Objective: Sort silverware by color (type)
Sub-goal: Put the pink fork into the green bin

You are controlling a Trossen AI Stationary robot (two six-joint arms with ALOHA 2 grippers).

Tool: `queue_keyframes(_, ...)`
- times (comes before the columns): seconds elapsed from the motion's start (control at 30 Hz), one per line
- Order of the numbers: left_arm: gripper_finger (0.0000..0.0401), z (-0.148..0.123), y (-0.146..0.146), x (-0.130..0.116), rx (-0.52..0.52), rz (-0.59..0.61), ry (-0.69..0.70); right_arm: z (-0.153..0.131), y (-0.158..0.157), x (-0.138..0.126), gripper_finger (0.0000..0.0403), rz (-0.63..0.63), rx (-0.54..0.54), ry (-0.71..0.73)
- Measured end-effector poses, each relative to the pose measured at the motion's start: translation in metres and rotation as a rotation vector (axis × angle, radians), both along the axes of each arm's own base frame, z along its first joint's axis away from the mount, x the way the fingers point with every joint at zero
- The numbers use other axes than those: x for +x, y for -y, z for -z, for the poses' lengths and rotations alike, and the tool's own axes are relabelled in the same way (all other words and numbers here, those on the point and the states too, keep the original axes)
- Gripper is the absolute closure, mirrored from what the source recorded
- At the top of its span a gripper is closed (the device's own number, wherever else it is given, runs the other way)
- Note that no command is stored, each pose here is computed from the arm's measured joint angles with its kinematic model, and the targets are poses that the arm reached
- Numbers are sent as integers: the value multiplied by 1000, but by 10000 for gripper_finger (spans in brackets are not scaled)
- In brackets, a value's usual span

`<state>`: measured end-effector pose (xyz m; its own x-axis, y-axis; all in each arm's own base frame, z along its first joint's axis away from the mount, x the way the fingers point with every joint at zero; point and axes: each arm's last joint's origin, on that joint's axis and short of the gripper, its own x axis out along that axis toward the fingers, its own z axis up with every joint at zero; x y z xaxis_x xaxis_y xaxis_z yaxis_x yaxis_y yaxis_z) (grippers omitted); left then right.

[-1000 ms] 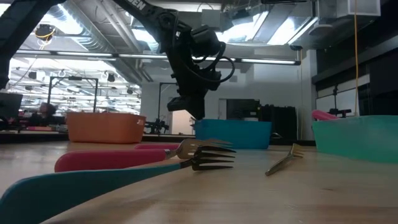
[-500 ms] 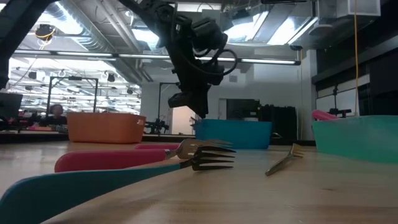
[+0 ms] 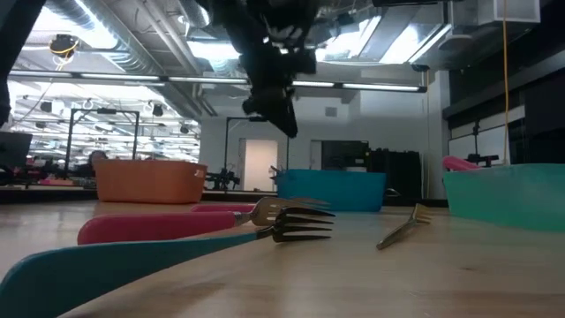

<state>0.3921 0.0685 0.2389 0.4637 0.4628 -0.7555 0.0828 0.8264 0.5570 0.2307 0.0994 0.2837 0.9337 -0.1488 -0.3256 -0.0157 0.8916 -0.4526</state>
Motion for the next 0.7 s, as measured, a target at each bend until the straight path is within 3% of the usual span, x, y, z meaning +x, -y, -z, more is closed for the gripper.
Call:
queue_keyframes(0.17,312,-16,25,-8,-134,-146,123,0,0,0,301,0,0,-1)
queue_keyframes(0.4,312,-15,71,-13,-377,-374,223,1,0,0,301,-7,0,-7)
queue_keyframes(0.57,312,-13,105,-16,-595,-409,204,1,0,0,301,-9,-3,-14)
queue_keyframes(0.7,312,-13,128,-19,-680,-427,200,1,0,0,301,-24,3,-16)
